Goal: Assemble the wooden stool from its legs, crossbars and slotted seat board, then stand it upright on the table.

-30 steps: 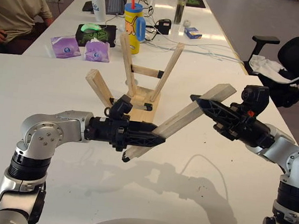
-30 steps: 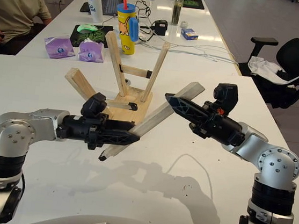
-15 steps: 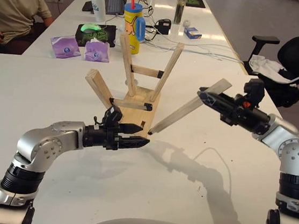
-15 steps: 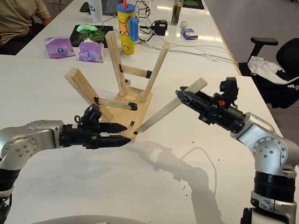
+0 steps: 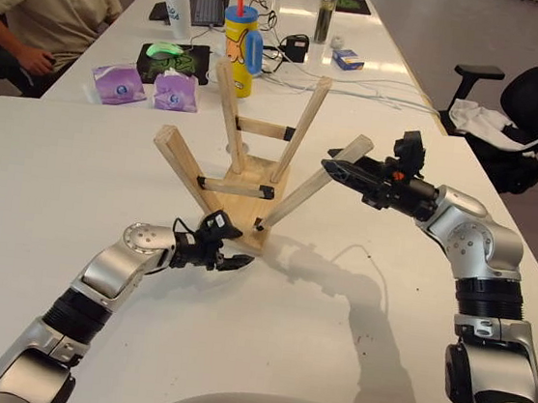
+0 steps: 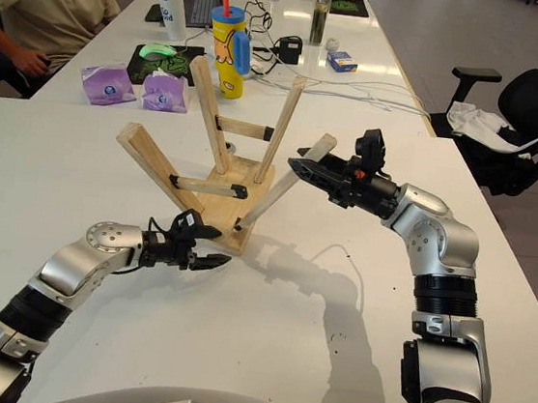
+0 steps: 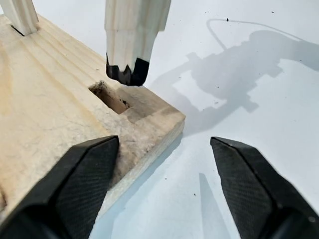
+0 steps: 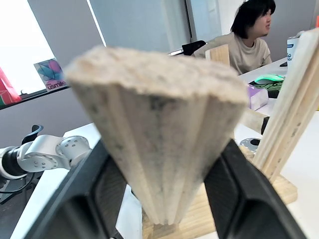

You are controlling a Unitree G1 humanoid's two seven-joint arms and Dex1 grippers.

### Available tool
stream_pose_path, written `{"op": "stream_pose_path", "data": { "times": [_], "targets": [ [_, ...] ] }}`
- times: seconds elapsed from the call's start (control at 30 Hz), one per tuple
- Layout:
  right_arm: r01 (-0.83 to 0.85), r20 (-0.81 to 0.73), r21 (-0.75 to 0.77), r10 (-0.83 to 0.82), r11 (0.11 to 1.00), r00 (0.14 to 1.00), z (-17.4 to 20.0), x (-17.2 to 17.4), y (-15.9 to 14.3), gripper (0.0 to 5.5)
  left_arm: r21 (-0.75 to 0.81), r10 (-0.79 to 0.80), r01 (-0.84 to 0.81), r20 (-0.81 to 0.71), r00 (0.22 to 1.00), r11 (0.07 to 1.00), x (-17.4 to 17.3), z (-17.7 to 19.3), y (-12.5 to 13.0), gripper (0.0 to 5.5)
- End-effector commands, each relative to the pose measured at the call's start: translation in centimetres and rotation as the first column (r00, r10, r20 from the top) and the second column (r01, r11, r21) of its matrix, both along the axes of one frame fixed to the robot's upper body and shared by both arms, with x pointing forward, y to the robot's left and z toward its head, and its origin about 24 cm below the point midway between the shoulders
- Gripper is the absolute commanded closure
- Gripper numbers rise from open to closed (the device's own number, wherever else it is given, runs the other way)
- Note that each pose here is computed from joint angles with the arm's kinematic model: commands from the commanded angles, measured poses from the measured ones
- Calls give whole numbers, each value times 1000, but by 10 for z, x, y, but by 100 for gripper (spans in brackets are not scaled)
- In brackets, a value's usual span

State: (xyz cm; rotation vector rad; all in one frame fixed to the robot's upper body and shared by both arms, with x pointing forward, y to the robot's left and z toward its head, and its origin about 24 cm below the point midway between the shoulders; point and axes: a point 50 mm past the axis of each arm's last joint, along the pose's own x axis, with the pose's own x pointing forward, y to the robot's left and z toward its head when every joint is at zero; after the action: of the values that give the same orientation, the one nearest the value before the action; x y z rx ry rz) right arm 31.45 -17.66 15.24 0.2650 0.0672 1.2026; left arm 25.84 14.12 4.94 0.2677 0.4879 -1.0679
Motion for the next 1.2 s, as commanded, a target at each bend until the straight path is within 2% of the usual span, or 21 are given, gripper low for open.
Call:
{"op": "stream_pose_path", "data": {
  "times": [0.03,0.17,0.5,0.9,1.13,1.2],
  "targets": [
    [-17,43,-49,19,999,999,2,6,6,346,85,0,10,-110,994,996,-11,-23,8,209],
    [-28,48,-89,32,996,998,-3,10,11,346,88,4,7,-117,993,996,-11,-25,10,209],
    [-136,113,-386,193,913,975,-4,1,38,346,66,31,-23,-128,991,998,-11,-26,8,209],
    [-184,116,-477,269,859,956,-16,-5,70,346,43,51,-45,-133,990,998,-14,-30,1,209],
    [-271,75,-554,371,787,925,-25,-9,82,346,32,64,-61,-136,989,998,-14,-33,-3,209],
    [-330,68,-523,424,786,903,-16,-16,91,346,27,73,-70,-136,988,997,-14,-33,-4,209]
  ]
}}
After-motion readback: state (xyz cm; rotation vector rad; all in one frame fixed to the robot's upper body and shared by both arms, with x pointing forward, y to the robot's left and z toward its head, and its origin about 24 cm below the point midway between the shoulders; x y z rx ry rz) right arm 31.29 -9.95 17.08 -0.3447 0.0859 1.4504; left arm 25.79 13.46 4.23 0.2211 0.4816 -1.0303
